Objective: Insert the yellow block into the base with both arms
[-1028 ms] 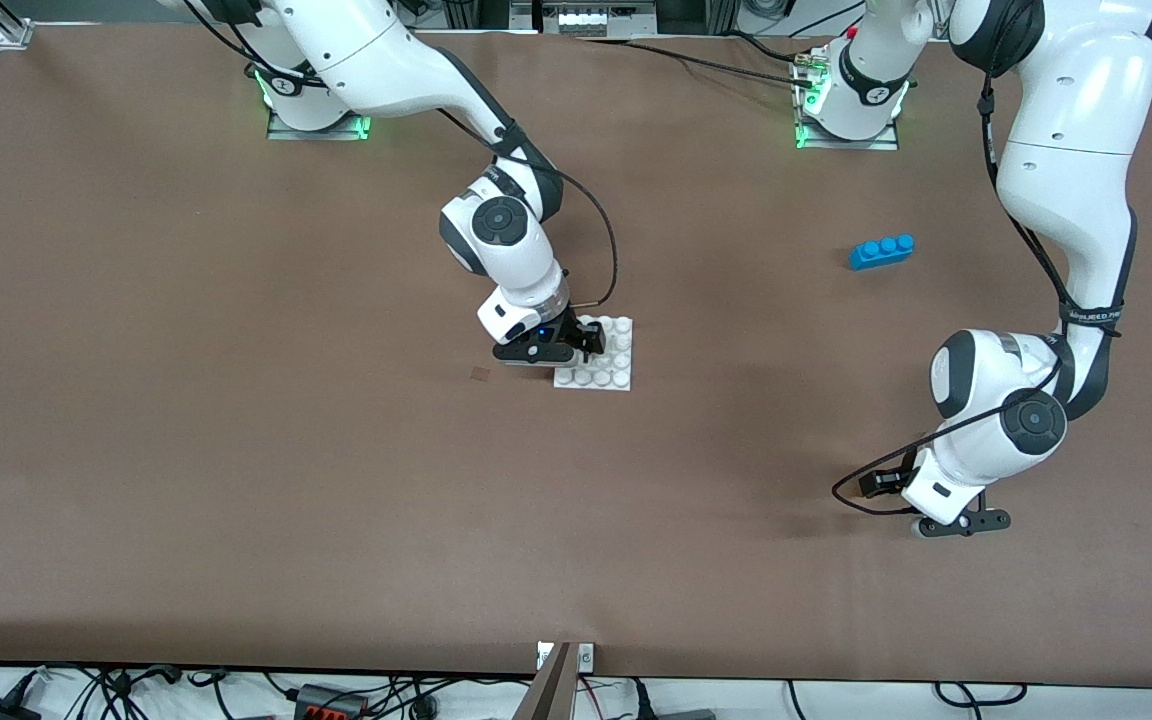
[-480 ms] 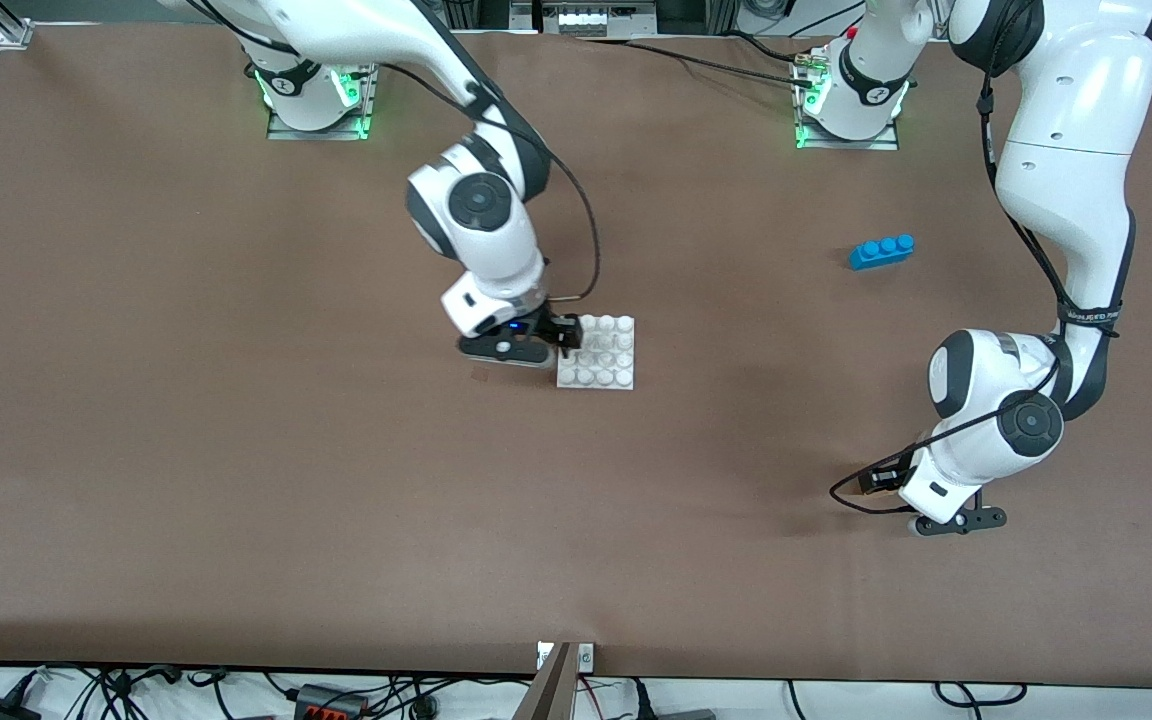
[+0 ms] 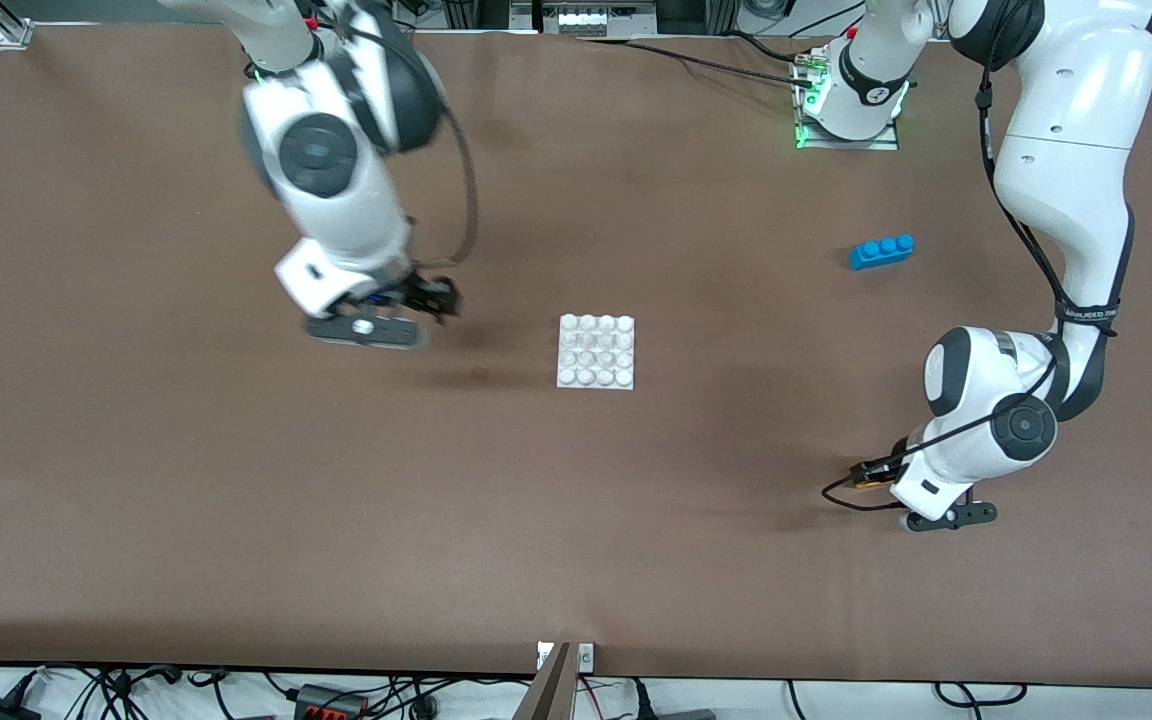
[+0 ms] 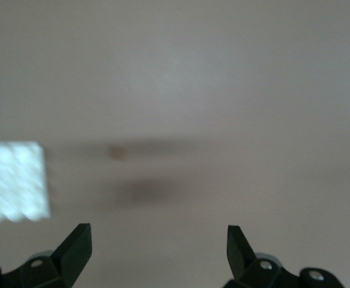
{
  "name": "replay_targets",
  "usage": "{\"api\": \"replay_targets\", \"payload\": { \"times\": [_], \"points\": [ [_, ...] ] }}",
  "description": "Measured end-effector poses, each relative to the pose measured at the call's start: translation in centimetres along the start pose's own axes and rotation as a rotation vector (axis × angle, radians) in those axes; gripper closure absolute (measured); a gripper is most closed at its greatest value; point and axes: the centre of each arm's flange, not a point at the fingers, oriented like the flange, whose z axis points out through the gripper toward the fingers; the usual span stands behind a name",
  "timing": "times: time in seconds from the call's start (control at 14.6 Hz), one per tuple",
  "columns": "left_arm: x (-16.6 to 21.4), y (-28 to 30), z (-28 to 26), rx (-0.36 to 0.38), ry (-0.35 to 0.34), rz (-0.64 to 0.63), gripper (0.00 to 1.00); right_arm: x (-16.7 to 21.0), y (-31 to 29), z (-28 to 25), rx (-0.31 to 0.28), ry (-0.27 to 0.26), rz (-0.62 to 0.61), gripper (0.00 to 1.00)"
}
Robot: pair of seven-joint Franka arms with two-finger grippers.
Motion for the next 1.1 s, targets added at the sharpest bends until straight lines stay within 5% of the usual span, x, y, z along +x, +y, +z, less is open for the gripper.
{"api": "replay_targets", "payload": {
  "times": [0.21, 0.48, 0.75, 1.1],
  "points": [
    [-0.5, 2.1, -1.2, -0.008, -0.015, 0.026, 0.32, -0.5, 9.9, -4.0, 0.002, -0.083, -0.047, 0.0],
    [-3.7, 9.8, -3.2, -0.065, -0.11, 0.1, 0.32, -0.1, 19.4, -7.8, 0.026, -0.09, 0.036, 0.0],
    [-9.4, 21.6, -5.7, -0.134, -0.156, 0.044, 0.32, 0.0, 24.2, -9.3, 0.023, -0.116, 0.103, 0.0],
    [-18.6, 33.5, -5.3, -0.043, -0.117, 0.115, 0.32, 0.3, 27.9, -10.4, 0.03, -0.126, 0.151, 0.0]
  ]
}}
